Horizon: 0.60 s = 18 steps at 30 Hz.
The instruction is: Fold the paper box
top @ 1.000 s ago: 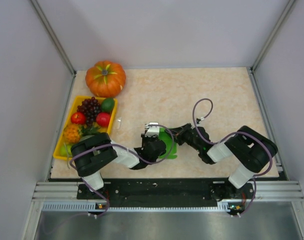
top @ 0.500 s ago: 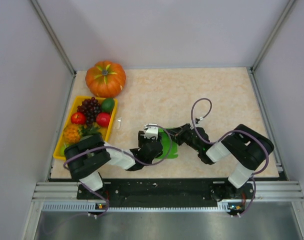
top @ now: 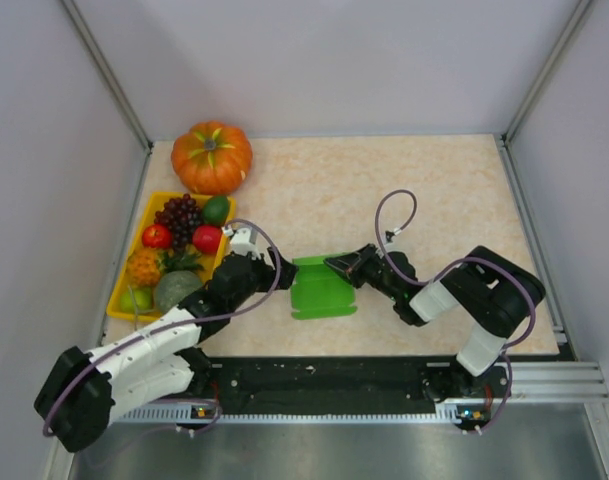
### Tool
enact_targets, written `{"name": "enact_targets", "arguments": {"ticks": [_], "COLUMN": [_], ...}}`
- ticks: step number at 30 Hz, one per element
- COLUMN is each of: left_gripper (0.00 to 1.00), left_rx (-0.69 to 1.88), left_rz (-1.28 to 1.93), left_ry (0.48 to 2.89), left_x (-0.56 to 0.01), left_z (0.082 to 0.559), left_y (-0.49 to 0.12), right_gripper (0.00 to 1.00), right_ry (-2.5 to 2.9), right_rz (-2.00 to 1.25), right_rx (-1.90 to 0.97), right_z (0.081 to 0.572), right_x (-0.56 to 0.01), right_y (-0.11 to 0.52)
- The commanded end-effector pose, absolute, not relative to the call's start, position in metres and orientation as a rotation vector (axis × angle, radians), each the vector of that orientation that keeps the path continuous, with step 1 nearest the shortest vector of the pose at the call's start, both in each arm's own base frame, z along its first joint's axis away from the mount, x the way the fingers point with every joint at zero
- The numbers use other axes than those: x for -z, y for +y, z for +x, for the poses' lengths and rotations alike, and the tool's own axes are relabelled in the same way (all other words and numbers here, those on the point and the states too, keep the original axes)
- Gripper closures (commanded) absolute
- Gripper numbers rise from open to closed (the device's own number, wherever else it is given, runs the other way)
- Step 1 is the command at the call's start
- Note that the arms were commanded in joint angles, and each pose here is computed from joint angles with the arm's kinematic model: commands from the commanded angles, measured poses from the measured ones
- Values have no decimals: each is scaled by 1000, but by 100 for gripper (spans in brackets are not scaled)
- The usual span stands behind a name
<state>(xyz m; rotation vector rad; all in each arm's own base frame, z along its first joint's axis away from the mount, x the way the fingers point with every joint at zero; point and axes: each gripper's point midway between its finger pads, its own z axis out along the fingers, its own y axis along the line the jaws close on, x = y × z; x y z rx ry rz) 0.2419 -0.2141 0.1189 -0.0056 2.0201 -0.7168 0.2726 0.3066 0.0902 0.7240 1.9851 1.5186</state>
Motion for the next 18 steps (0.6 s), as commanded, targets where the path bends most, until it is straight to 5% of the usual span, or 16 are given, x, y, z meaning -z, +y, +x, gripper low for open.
{"name": "enact_targets", "arguments": {"ticks": [1,13,18], "left_gripper": [18,30,26], "left_rx": [948,967,905], "left_rz": [-6,-39,-17], "left_ry": [2152,2167,2174], "left_x": [-126,-120,-110], "left_z": [229,269,283], "left_y": [-228,-240,-240], "right_gripper": [100,100,100], "right_ry": [2029,2050,2074], "right_rz": [594,563,536], "right_rx": [-1476,-1479,-1453], "right_z": [267,262,260], "right_x": [-87,-81,-76], "right_y": [315,315,315]}}
